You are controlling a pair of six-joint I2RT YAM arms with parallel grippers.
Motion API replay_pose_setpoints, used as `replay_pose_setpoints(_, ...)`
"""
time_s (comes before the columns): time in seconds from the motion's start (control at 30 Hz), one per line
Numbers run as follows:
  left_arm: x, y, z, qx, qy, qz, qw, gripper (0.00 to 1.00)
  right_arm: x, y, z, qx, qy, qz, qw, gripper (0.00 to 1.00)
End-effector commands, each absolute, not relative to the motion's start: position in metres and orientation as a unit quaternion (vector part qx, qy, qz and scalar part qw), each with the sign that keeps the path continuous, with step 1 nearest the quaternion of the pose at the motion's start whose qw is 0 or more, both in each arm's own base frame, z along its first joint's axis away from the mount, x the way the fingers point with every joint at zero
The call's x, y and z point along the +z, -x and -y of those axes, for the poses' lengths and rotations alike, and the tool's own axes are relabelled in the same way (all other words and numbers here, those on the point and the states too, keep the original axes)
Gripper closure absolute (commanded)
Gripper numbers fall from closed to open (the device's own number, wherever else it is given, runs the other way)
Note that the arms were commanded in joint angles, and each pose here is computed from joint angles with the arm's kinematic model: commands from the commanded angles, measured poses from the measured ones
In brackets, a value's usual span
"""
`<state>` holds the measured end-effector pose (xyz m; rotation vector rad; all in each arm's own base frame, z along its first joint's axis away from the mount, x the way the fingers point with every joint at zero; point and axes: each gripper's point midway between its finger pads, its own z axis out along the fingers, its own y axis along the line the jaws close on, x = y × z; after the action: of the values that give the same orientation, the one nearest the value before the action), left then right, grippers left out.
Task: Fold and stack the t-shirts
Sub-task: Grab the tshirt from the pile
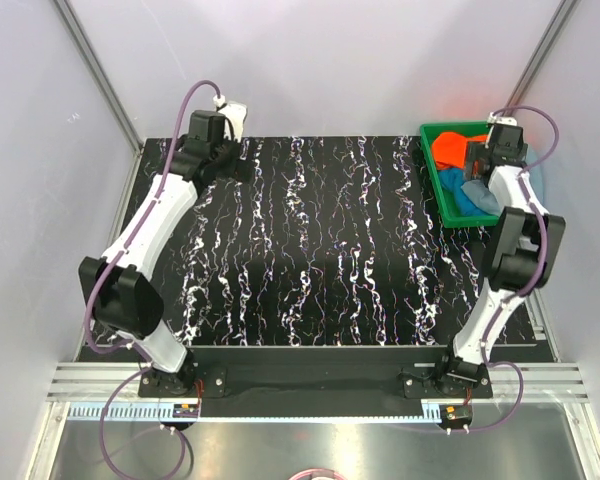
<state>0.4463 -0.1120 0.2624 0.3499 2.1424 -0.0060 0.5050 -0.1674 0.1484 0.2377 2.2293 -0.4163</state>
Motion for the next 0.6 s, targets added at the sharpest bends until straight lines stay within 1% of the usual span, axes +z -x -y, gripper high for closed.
replay_pose_setpoints(0.0,0.239,-0.449,0.113,-0.002,-0.161,-0.883,0.44,0.01,0.205,-0.541,0.212,-0.264,-0.108,-0.833,0.474,0.0)
replay_pose_setpoints(0.03,0.229,-0.451,0.115,-0.003,-0.162,-0.889,0.429,0.01,0.184,-0.546,0.216,-0.27,-0.107,-0.842,0.454,0.0)
replay_pose_setpoints(0.07,0.224,-0.452,0.117,-0.006,-0.159,-0.892,0.422,0.01,0.194,-0.555,0.221,-0.278,-0.11,-0.836,0.46,0.0)
replay_pose_setpoints(0.1,0.221,-0.453,0.119,-0.006,-0.161,-0.894,0.418,0.01,0.189,-0.558,0.225,-0.283,-0.113,-0.84,0.45,0.0)
replay_pose_setpoints(0.13,0.214,-0.454,0.124,-0.004,-0.168,-0.896,0.41,0.01,0.16,-0.56,0.228,-0.285,-0.11,-0.856,0.417,0.0)
replay_pose_setpoints(0.17,0.213,-0.455,0.126,0.003,-0.176,-0.895,0.409,0.01,0.166,-0.567,0.233,-0.289,-0.115,-0.852,0.42,0.0)
replay_pose_setpoints(0.2,0.215,-0.457,0.128,0.009,-0.182,-0.893,0.412,0.01,0.147,-0.569,0.236,-0.292,-0.116,-0.859,0.404,0.0)
replay_pose_setpoints(0.23,0.215,-0.458,0.132,0.012,-0.191,-0.891,0.412,0.01,0.145,-0.571,0.237,-0.29,-0.116,-0.86,0.403,0.01)
replay_pose_setpoints(0.3,0.221,-0.46,0.136,0.014,-0.198,-0.886,0.418,0.01,0.134,-0.575,0.237,-0.287,-0.116,-0.862,0.401,0.06)
replay_pose_setpoints(0.37,0.224,-0.462,0.136,0.014,-0.198,-0.885,0.42,0.01,0.127,-0.578,0.235,-0.28,-0.118,-0.865,0.399,0.07)
replay_pose_setpoints(0.4,0.225,-0.462,0.136,0.014,-0.198,-0.885,0.42,0.01,0.122,-0.579,0.233,-0.271,-0.115,-0.87,0.396,0.19)
replay_pose_setpoints(0.43,0.226,-0.463,0.135,0.017,-0.197,-0.884,0.423,0.01,0.121,-0.579,0.231,-0.267,-0.112,-0.872,0.395,0.36)
replay_pose_setpoints(0.47,0.227,-0.462,0.136,0.017,-0.197,-0.884,0.423,0.01,0.122,-0.579,0.231,-0.265,-0.116,-0.871,0.396,0.55)
replay_pose_setpoints(0.5,0.227,-0.463,0.135,0.018,-0.197,-0.884,0.423,0.01,0.13,-0.578,0.23,-0.263,-0.121,-0.868,0.403,0.96)
replay_pose_setpoints(0.53,0.227,-0.462,0.135,0.017,-0.196,-0.884,0.424,0.01,0.137,-0.577,0.228,-0.258,-0.123,-0.868,0.406,1.0)
replay_pose_setpoints(0.57,0.226,-0.463,0.136,0.016,-0.196,-0.884,0.424,0.01,0.144,-0.576,0.225,-0.25,-0.128,-0.866,0.413,1.0)
